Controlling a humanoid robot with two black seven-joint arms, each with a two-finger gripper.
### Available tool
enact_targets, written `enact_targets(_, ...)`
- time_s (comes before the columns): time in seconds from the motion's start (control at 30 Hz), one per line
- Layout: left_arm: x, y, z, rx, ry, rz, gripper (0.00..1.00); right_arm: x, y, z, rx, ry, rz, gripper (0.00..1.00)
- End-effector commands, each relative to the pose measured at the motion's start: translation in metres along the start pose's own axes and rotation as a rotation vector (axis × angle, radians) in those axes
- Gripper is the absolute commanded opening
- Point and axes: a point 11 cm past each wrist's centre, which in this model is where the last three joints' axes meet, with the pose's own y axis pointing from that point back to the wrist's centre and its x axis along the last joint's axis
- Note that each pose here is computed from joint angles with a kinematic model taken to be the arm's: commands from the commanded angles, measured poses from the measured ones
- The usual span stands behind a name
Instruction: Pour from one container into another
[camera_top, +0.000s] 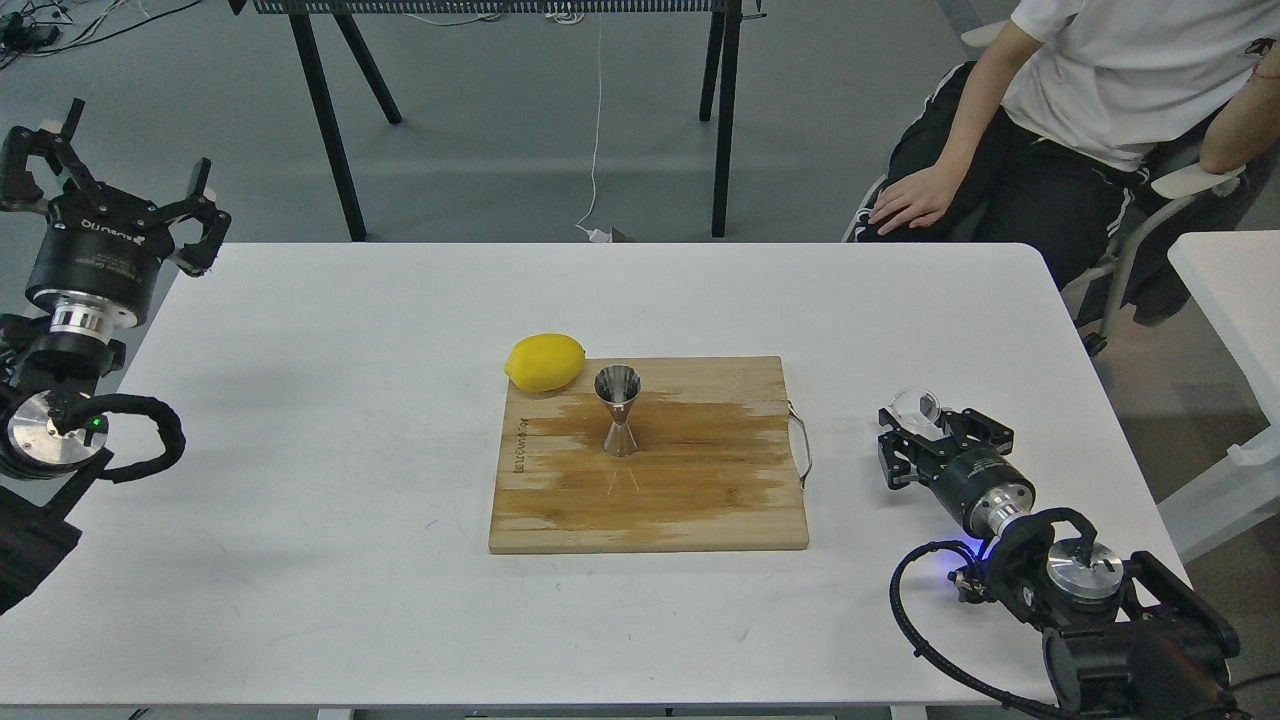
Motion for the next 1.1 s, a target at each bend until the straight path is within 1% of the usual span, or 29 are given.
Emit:
enact_targets(0.0, 0.000, 0.000, -0.001, 0.000, 0.002, 0.000, 1.00, -0.001, 0.000, 0.000, 0.002, 0.000, -0.005, 0.70)
enact_targets(0.07, 0.000, 0.000, -0.001, -0.001, 0.002, 0.000, 1.00, -0.002, 0.000, 0.000, 0.000, 0.000, -0.011, 0.68)
enact_targets(0.13, 0.000, 0.000, 0.000, 0.000, 0.000, 0.000, 1.00, -0.002, 0.000, 0.001, -0.001, -0.001, -0.013, 0.61)
enact_targets(0.17, 0.000, 0.000, 0.000, 0.000, 0.000, 0.000, 1.00, -0.003, 0.000, 0.001, -0.002, 0.001, -0.017, 0.53)
enact_targets(0.2, 0.000, 0.000, 0.000, 0.000, 0.000, 0.000, 1.00, -0.003, 0.000, 0.002, -0.003, 0.001, -0.021, 0.40)
enact_targets(0.23, 0.000, 0.000, 0.001, 0.000, -0.001, 0.000, 1.00, -0.003, 0.000, 0.002, -0.004, 0.003, -0.026, 0.37)
enact_targets(0.33, 0.000, 0.000, 0.001, 0.000, -0.001, 0.000, 1.00, -0.005, 0.000, 0.002, -0.003, 0.006, -0.041, 0.37)
enact_targets(0.37, 0.000, 0.000, 0.001, 0.000, -0.001, 0.000, 1.00, -0.005, 0.000, 0.002, -0.003, 0.006, -0.041, 0.38)
enact_targets(0.4, 0.000, 0.000, 0.001, 0.000, -0.001, 0.000, 1.00, -0.004, 0.000, 0.001, -0.001, 0.005, -0.040, 0.43)
enact_targets(0.43, 0.000, 0.000, 0.001, 0.000, -0.001, 0.000, 1.00, -0.003, 0.000, 0.001, 0.001, 0.003, -0.033, 0.57)
enact_targets(0.47, 0.000, 0.000, 0.001, 0.000, -0.001, 0.000, 1.00, -0.003, 0.001, 0.000, 0.005, 0.002, -0.031, 0.67)
enact_targets(0.5, 0.001, 0.001, 0.000, 0.000, -0.001, 0.001, 1.00, -0.003, 0.001, 0.000, 0.005, 0.002, -0.031, 0.72)
enact_targets(0.57, 0.000, 0.000, 0.001, 0.000, -0.001, 0.000, 1.00, -0.002, 0.001, 0.001, 0.003, 0.006, -0.030, 0.77)
enact_targets(0.7, 0.000, 0.000, 0.001, 0.000, -0.001, 0.000, 1.00, -0.002, 0.001, -0.001, 0.008, 0.006, -0.033, 0.82)
enact_targets(0.97, 0.001, 0.000, 0.003, -0.002, -0.005, 0.001, 1.00, -0.007, 0.000, 0.001, 0.007, 0.006, -0.049, 0.83)
enact_targets(1.0, 0.001, 0.000, 0.003, -0.001, -0.006, 0.001, 1.00, -0.008, 0.000, 0.002, 0.006, 0.007, -0.059, 0.86)
enact_targets(1.03, 0.001, 0.000, 0.004, -0.002, -0.008, 0.001, 1.00, -0.010, 0.001, 0.001, 0.011, 0.001, -0.072, 0.95)
enact_targets(1.07, 0.001, 0.000, 0.004, -0.002, -0.008, 0.001, 1.00, -0.014, 0.001, 0.001, 0.011, 0.002, -0.089, 0.98)
